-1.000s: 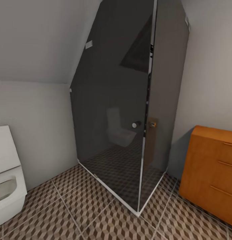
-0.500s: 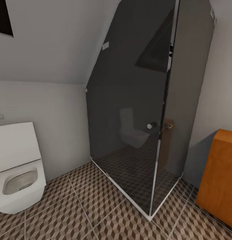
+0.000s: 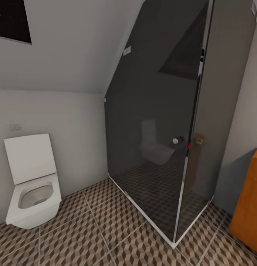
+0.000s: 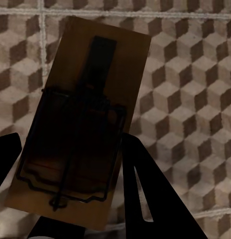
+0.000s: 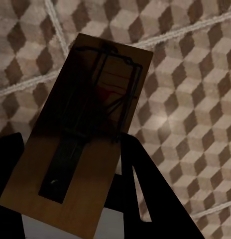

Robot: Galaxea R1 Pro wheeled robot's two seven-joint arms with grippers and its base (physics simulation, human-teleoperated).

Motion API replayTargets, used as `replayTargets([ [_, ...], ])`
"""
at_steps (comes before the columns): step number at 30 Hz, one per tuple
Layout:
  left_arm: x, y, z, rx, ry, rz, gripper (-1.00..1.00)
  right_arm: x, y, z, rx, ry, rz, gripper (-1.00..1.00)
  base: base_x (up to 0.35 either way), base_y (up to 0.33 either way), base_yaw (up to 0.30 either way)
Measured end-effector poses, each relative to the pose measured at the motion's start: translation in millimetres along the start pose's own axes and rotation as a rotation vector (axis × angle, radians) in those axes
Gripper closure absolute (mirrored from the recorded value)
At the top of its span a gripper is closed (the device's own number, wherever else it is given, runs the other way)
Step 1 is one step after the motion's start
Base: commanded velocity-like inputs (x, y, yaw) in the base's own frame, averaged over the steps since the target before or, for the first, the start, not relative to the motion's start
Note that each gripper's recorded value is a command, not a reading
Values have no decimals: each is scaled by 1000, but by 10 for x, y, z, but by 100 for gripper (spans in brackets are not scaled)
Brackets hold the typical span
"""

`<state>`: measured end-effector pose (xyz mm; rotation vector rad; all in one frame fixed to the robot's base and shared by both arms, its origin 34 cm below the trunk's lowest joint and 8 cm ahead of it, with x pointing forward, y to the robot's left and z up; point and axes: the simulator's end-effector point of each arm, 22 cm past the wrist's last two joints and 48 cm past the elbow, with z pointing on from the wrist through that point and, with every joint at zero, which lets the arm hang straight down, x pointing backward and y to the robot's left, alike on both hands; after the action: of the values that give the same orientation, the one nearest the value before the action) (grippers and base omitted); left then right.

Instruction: Take the four mousetraps from the cabinet in the bathroom and place them on the bathroom floor. Make sure all four end up on the same floor surface, and ensure that at least two of them are either under or directly next to the same bathroom sink.

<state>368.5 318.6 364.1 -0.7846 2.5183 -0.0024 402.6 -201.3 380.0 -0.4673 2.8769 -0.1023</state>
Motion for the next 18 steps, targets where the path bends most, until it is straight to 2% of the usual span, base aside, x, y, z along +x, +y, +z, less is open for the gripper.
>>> replayTargets([
  [18,-1,0,0,0,0,0,100,-6,4,-1,2,-2,0,100,0,0,297],
])
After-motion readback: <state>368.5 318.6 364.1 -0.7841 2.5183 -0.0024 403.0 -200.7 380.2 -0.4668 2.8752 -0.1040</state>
